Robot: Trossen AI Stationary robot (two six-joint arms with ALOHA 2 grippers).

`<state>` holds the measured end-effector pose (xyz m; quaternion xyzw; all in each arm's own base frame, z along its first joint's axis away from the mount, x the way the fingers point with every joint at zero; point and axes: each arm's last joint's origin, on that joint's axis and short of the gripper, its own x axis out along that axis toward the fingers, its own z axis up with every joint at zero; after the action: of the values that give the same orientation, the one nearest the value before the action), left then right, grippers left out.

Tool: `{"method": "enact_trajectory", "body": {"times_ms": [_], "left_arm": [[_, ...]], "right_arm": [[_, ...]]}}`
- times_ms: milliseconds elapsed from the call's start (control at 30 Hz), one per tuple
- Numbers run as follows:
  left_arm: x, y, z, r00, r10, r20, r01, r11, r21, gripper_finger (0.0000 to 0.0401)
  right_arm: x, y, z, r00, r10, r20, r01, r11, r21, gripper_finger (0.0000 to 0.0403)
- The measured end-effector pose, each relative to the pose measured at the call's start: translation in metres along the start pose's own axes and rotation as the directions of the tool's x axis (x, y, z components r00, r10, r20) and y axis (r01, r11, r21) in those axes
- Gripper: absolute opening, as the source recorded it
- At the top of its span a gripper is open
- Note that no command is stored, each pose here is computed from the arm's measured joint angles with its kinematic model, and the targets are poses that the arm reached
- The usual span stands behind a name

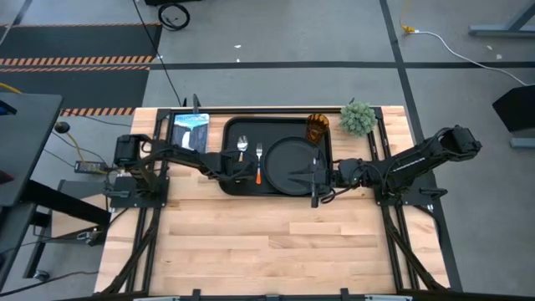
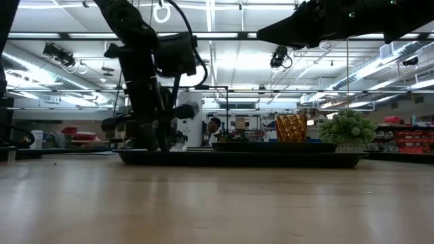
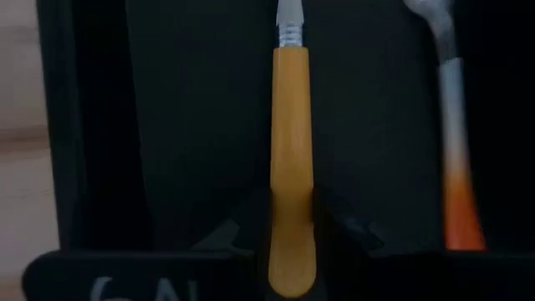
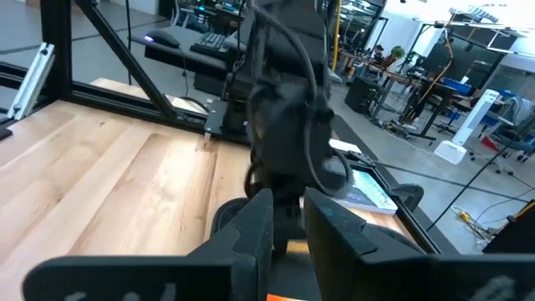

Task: Pick and place plate/cup/fork/spoon on tray
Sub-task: Put the yellow spoon on the black tray to the left of the orange fork, then return to Home Position

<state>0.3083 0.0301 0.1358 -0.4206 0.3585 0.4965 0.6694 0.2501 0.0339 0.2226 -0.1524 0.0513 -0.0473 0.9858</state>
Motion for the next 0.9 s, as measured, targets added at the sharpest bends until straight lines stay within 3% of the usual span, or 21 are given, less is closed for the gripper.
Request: {"method": "enact_trajectory", "body": {"times_ms": [233, 633, 900], "left_arm": [[0.004, 0.0, -0.001, 1.0, 0.009, -0.006, -0.009, 1.0, -0.01, 0.0086], [-0.005, 0.0, 0.002, 0.999, -0.026, -0.021, 0.026, 0.999, 0.02, 0.0197], [-0.049, -0.006, 0.015, 0.978, -0.21, 0.014, 0.206, 0.969, 0.136, 0.0201]], "right_arm": [[0.0, 0.002, 0.0, 1.0, 0.009, 0.001, -0.009, 1.0, -0.004, 0.0078], [-0.001, 0.001, 0.0, 1.0, 0.001, -0.001, -0.001, 1.0, -0.005, 0.0078], [-0.01, -0.009, 0.004, 1.0, 0.01, -0.025, -0.011, 1.0, -0.016, 0.0078]]}}
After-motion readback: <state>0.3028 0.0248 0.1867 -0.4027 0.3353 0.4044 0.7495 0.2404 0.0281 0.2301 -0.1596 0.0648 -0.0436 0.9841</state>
